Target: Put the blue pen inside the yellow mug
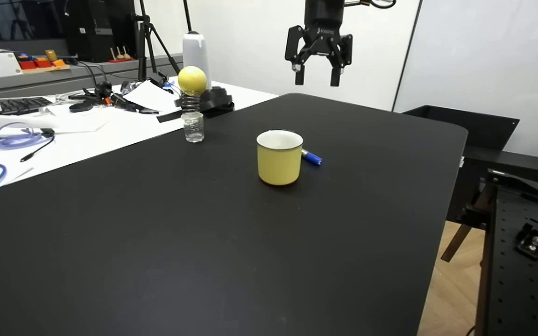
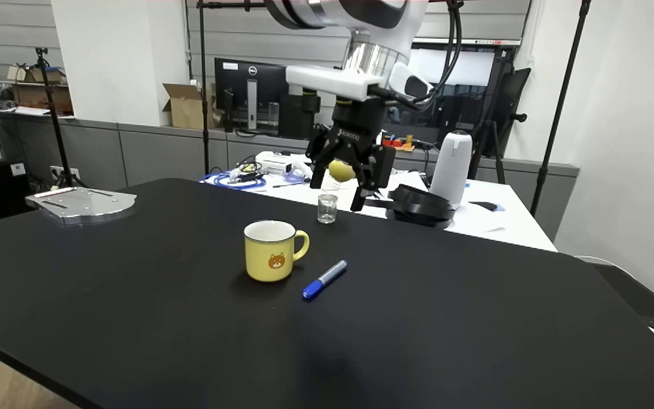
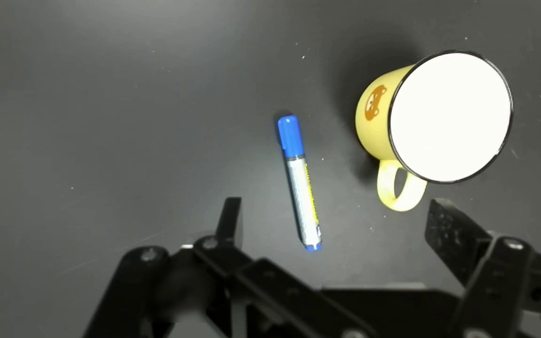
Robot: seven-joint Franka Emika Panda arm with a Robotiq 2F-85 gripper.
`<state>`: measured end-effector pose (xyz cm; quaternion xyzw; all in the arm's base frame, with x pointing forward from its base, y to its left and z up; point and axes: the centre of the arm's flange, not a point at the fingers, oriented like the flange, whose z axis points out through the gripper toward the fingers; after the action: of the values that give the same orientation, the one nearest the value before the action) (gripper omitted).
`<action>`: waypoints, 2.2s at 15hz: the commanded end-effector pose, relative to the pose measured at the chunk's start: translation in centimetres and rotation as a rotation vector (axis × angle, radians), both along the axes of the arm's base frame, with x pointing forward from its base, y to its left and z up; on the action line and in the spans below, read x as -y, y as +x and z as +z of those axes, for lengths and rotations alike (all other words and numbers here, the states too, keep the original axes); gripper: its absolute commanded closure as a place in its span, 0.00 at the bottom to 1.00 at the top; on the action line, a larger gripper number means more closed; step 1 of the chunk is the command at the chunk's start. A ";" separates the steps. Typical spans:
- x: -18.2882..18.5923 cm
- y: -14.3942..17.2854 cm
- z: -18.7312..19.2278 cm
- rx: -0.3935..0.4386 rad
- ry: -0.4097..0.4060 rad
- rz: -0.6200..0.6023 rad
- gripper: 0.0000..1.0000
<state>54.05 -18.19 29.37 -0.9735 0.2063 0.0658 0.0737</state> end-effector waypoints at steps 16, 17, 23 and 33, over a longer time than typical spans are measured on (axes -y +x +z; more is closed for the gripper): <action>-0.2 2.8 -11.0 -0.075 -0.116 0.105 0.00; -0.5 3.0 -11.4 -0.075 -0.114 0.112 0.00; -1.1 3.6 -12.6 -0.077 -0.103 0.131 0.00; -1.1 3.9 -14.9 -0.079 -0.085 0.171 0.00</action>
<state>56.95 -16.83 14.96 -0.9852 0.1358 0.1039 0.0151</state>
